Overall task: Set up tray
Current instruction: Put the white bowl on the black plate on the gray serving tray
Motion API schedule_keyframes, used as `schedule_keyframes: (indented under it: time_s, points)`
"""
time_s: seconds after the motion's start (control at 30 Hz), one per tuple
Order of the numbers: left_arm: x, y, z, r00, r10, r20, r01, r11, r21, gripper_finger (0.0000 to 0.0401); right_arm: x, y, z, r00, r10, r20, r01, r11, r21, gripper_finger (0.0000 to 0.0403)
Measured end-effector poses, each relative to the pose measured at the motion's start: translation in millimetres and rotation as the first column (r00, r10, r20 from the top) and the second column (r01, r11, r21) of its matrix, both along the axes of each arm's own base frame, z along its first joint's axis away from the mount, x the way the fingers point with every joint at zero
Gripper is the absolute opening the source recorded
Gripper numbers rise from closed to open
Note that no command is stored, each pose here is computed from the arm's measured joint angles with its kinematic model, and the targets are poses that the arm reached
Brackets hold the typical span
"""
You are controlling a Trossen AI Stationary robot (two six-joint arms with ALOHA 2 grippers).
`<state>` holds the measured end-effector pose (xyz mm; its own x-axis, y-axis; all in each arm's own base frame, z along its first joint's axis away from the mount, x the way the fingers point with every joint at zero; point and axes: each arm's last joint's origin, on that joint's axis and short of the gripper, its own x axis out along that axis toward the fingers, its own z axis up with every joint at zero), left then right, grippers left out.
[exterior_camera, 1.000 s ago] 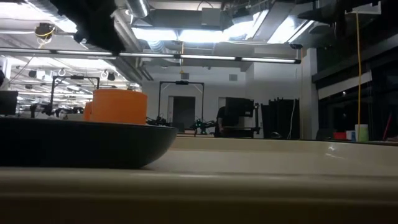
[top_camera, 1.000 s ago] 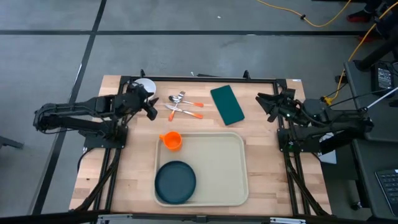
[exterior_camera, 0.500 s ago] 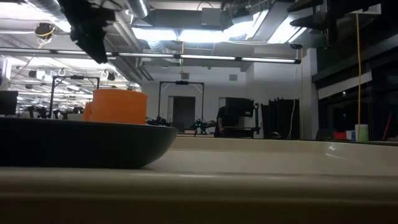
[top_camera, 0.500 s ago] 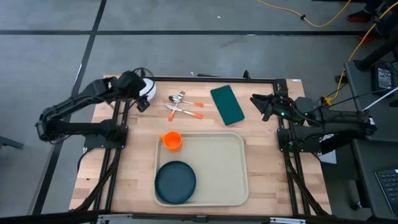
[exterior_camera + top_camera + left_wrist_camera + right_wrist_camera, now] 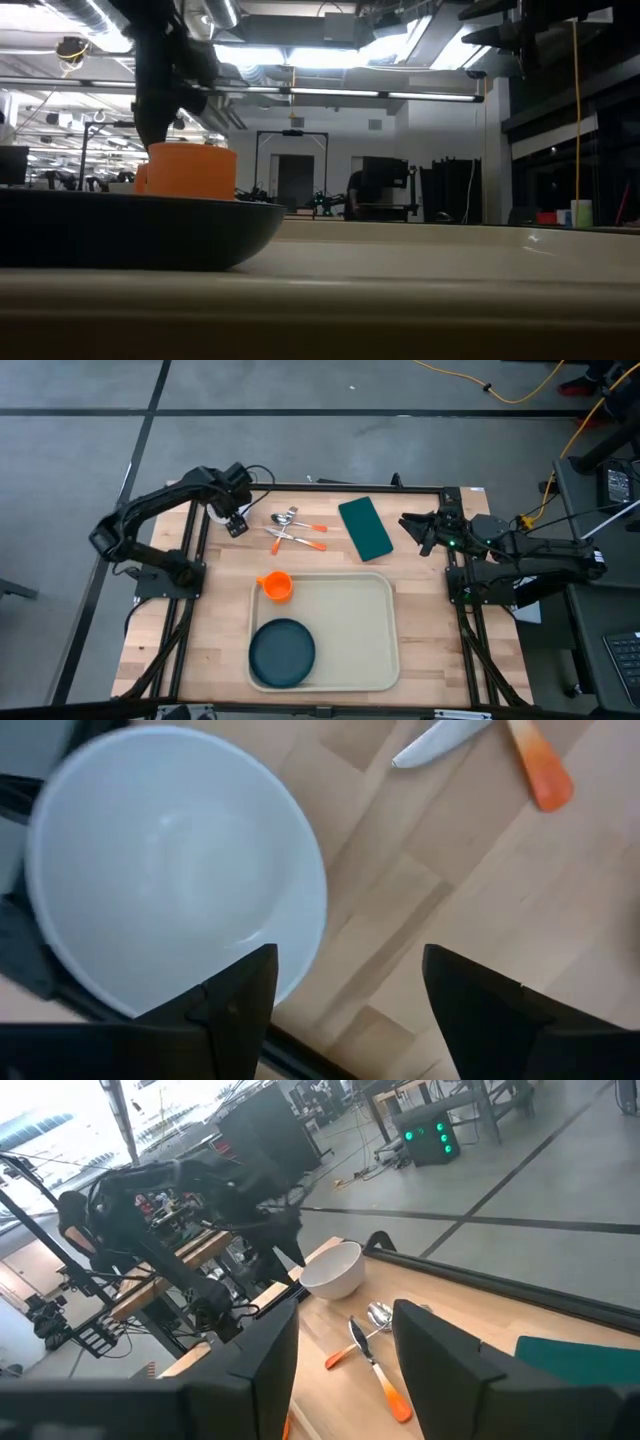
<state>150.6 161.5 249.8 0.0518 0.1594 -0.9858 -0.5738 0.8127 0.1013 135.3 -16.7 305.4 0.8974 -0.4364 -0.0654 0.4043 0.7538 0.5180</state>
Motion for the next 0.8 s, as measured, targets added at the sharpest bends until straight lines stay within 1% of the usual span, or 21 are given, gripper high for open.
schedule_keyframes:
  time_s: [0.1,0.23,0.5,0.8]
  points:
    - [3,11,-13,1.000,0.013,-0.016,-0.014,0.998,-0.066,0.0244,0,0,0,1.000,0.001,-0.002,-0.001,1.000,-0.003,0.0169]
    - [3,22,-28,0.998,0.016,-0.056,-0.022,0.993,-0.116,0.0244,0,0,0,1.000,0.001,-0.003,-0.001,1.000,-0.004,0.0169]
    - [-1,44,-43,0.996,0.070,-0.061,-0.076,0.991,-0.111,0.0244,0,0,0,1.000,0.001,-0.007,-0.001,1.000,-0.009,0.0169]
    - [-7,54,-56,0.992,0.092,-0.090,-0.105,0.982,-0.156,0.0237,0,0,0,1.000,0.000,-0.017,-0.001,1.000,-0.030,0.0169]
